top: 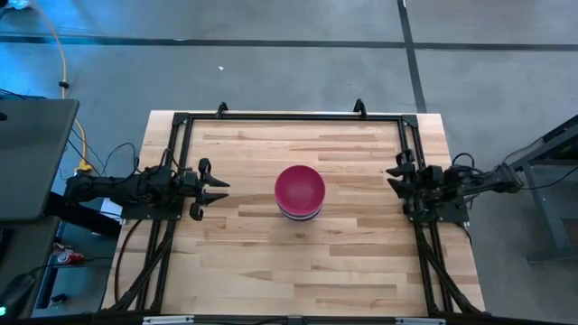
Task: Nest bowls inside each other
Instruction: Return to Home Position
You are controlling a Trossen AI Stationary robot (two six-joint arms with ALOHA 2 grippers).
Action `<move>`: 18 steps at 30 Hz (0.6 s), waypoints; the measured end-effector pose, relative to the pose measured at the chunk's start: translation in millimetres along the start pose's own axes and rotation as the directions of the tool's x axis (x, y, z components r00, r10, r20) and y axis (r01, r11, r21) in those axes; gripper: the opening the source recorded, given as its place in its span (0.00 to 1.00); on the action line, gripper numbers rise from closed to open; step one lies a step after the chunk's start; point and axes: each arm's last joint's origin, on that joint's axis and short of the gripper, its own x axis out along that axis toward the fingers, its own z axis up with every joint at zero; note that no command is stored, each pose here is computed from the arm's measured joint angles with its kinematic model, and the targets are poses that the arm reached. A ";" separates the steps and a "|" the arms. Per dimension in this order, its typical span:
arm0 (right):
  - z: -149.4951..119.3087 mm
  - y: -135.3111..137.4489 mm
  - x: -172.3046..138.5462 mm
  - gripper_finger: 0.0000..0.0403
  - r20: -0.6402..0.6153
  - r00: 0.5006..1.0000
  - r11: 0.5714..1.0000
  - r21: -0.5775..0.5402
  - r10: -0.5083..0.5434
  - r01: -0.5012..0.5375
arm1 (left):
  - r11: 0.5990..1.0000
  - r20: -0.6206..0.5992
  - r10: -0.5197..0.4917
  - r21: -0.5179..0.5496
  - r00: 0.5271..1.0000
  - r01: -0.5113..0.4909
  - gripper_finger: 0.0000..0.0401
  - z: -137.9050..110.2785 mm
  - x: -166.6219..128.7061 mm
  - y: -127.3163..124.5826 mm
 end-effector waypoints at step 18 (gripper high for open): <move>1.2 -7.2 -1.0 0.27 0.035 0.988 0.971 -0.184 -0.150 0.154 | 1.000 0.000 0.000 0.000 1.000 0.000 0.33 0.0 0.0 0.0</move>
